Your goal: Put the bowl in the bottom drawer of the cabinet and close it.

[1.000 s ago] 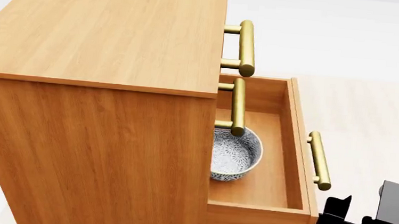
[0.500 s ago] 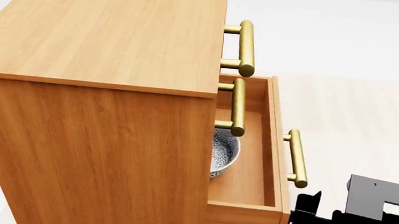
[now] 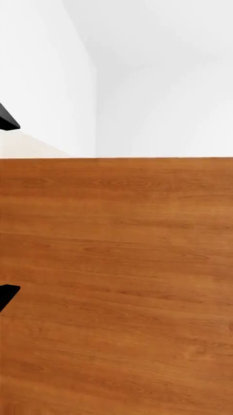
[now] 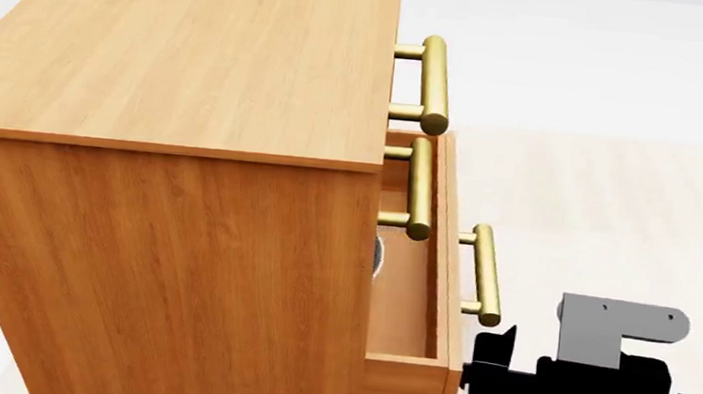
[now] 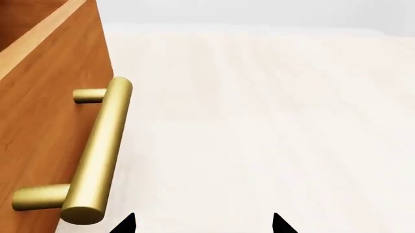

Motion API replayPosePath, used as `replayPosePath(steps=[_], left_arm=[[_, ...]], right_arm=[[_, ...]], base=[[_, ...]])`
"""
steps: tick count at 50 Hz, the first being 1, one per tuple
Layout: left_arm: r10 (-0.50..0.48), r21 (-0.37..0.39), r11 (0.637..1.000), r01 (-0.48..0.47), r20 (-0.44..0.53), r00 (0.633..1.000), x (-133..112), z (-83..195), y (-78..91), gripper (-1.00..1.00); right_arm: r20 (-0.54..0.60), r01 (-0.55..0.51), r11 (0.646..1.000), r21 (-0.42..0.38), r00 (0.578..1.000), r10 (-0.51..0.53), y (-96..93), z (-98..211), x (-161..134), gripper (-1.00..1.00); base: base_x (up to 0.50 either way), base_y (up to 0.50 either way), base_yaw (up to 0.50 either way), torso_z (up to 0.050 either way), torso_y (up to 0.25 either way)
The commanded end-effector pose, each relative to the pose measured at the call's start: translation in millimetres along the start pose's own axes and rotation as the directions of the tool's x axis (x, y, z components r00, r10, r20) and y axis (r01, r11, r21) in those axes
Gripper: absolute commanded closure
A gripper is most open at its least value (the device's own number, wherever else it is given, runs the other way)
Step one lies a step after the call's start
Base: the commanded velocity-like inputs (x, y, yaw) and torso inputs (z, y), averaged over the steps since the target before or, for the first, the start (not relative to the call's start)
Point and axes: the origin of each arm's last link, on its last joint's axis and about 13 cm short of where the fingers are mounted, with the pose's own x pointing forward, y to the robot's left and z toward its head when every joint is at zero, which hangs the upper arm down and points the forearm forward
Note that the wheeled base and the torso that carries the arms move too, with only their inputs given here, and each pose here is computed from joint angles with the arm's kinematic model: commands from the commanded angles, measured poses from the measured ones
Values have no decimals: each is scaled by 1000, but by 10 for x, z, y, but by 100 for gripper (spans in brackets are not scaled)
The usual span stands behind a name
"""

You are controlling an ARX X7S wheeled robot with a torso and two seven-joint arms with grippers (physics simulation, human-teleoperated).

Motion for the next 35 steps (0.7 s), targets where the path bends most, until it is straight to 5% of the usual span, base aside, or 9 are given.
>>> replayPosePath(steps=[1,35], left_arm=[[0,-4,1000,0,0,1000,9,-21,5,-100],[-1,-8,1000,1,0,1000,-4,-9,4,-100]], right_arm=[[-8,-51,999,-12,999,51,157,-26,-4,-100],[-22,-132,991,-9,991,131,447,-61,3,-100]], base=[[0,0,0,0,0],[0,0,0,0,0]])
